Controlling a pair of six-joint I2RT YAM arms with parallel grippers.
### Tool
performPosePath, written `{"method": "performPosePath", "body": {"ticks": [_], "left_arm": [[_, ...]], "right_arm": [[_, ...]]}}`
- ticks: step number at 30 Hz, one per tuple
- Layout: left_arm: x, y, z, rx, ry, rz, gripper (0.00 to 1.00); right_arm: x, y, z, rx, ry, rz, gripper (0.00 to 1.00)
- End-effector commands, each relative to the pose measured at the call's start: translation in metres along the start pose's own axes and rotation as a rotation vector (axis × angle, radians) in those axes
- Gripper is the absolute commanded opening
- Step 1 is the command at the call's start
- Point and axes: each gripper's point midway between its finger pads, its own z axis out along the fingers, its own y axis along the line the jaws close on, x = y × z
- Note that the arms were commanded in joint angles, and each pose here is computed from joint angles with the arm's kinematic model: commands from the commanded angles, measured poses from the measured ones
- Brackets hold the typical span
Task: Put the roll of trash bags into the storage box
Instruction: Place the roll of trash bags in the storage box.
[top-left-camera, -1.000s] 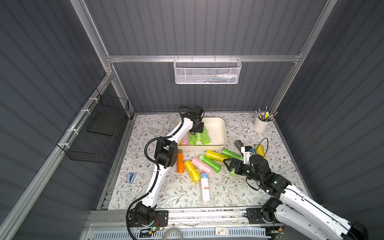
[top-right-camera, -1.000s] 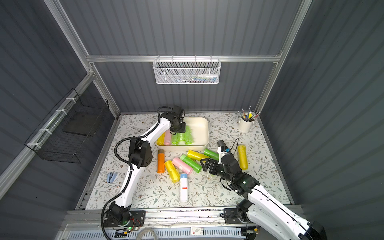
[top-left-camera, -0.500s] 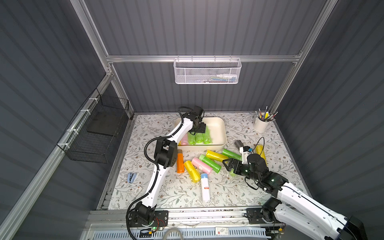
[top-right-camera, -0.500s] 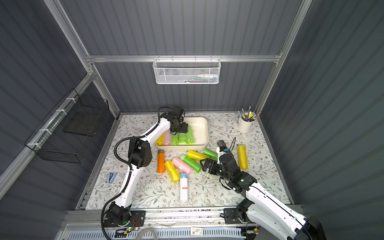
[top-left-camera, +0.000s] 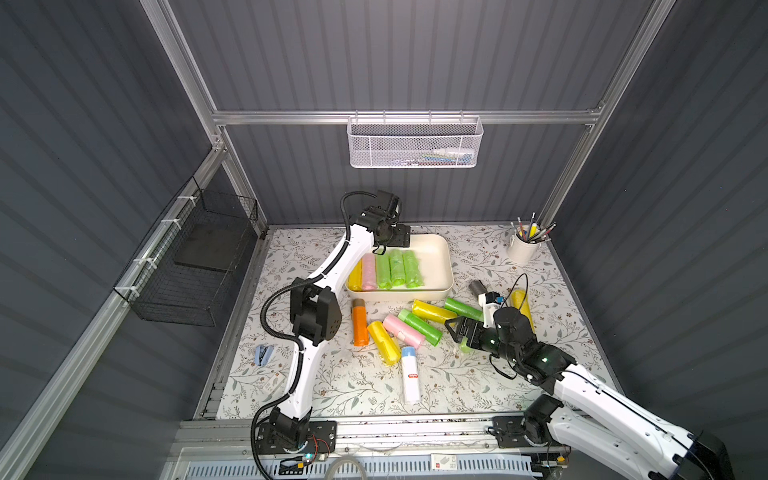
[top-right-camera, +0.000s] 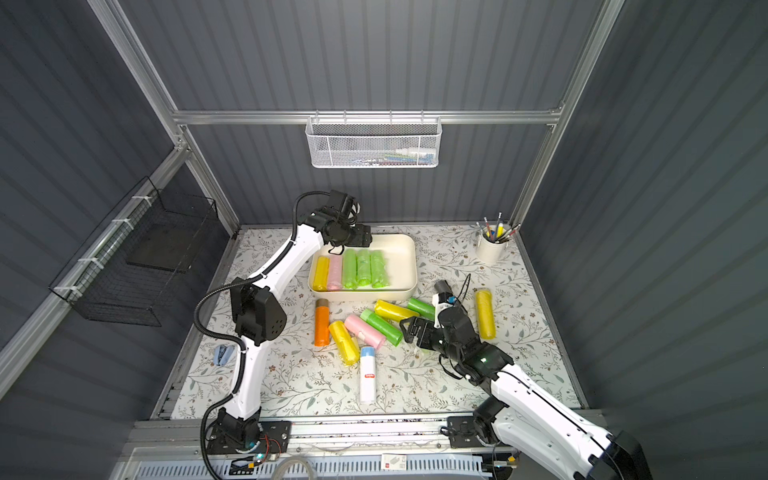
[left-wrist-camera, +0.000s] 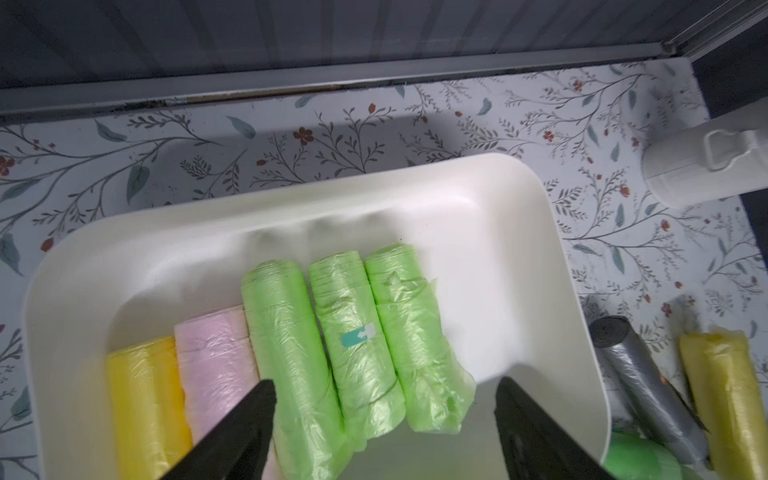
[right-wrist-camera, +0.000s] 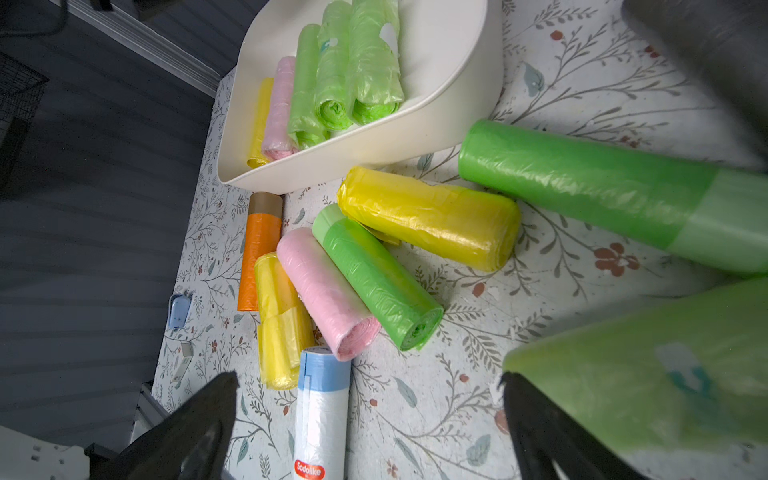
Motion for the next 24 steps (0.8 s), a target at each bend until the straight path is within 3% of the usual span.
{"method": "performPosePath", "body": {"ticks": [1,3,12,19,24], "left_arm": [[-0.006,-0.010,-0.033,0.061,-0.029,-0.002,0.88],[-0.008,-0.013,-0.049,0.074,-0.053,-0.009,1.00],[0.007,-0.015,-0.133,0.111,-0.168,-0.020,1.00],[0.063,0.015,-0.196,0.017,-0.218,-0.031,1.00],[0.122,0.044,-0.207,-0.080,-0.145,-0.069,1.00]], "right_arm": [[-0.014,0.014,-0.007,-0.036,-0.037,-0.004,0.99],[-0.015,0.015,-0.009,-0.036,-0.038,-0.005,0.99],[-0.035,0.005,-0.030,0.118,-0.070,-0.085,0.99],[-0.053,-0.022,-0.054,0.339,-0.095,-0.112,0.99],[-0.063,-0.026,-0.056,0.390,-0.074,-0.116,0.99]]}}
